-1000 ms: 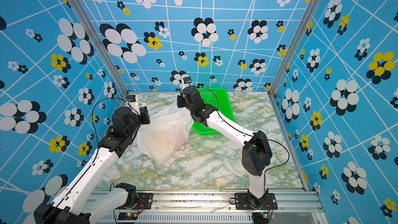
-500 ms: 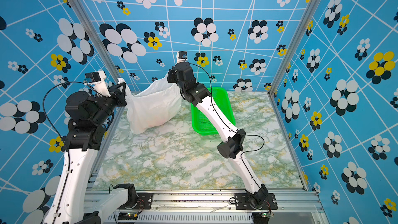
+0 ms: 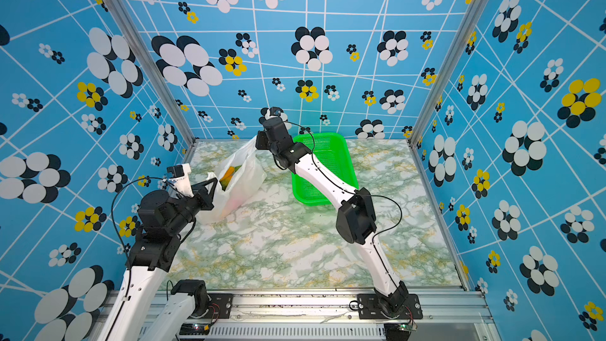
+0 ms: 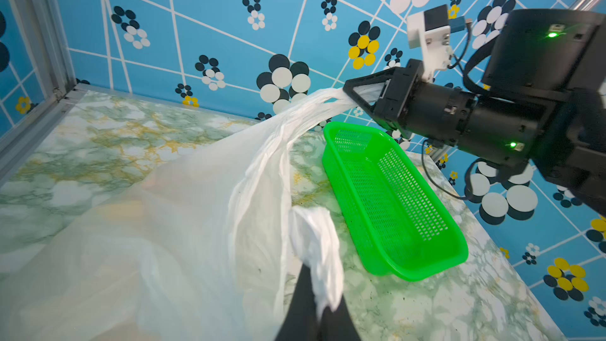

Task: Untie the knot of the plastic bag and take out the fruit
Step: 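Lift and spread the bag handles apart with both grippers to open the bag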

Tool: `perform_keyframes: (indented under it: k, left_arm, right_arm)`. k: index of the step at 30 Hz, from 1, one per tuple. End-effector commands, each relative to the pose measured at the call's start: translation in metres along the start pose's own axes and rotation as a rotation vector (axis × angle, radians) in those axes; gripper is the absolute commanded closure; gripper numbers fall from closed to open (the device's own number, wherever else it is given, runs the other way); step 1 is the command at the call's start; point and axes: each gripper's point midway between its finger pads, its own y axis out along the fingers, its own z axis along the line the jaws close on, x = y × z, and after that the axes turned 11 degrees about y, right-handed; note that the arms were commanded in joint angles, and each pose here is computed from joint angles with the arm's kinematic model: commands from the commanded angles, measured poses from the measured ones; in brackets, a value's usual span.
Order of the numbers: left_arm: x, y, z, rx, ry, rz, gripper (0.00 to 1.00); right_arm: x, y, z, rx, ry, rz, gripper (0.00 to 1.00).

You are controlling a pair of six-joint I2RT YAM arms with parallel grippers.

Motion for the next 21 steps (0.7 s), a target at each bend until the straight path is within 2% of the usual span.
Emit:
perform_keyframes:
  k: [1,3,4,7,9,12,15,18,21]
  left_arm:
    - [0.027,-0.02,-0.019,0.008,0.078,-0.067,0.98]
    - [0.034,-0.028,-0.031,-0.003,0.116,-0.075,0.92]
    - [0.035,-0.03,-0.037,-0.01,0.13,-0.073,0.82]
    - [0.04,-0.033,-0.044,0.009,0.178,-0.07,0.33]
    - [0.046,-0.038,-0.04,0.069,0.223,-0.076,0.21]
    - [0.063,-0.049,-0.027,0.172,0.273,-0.082,0.13]
    - [0.081,-0.057,-0.014,0.272,0.293,-0.072,0.11]
    - [0.097,-0.061,-0.004,0.353,0.301,-0.089,0.08]
    - [0.099,-0.059,0.001,0.393,0.312,-0.092,0.04]
  right_arm:
    - [0.036,-0.038,0.026,0.074,0.051,-0.106,1.0]
    - [0.037,-0.049,0.022,0.065,0.057,-0.122,0.98]
    - [0.037,-0.057,0.021,0.066,0.056,-0.127,0.82]
    - [0.037,-0.08,0.017,0.081,0.065,-0.14,0.41]
    - [0.036,-0.099,0.015,0.1,0.078,-0.158,0.26]
    - [0.02,-0.129,0.004,0.119,0.11,-0.164,0.16]
    - [-0.003,-0.151,-0.001,0.171,0.178,-0.134,0.09]
    - [-0.039,-0.156,0.012,0.231,0.208,-0.067,0.08]
    - [-0.069,-0.142,0.025,0.253,0.235,0.006,0.08]
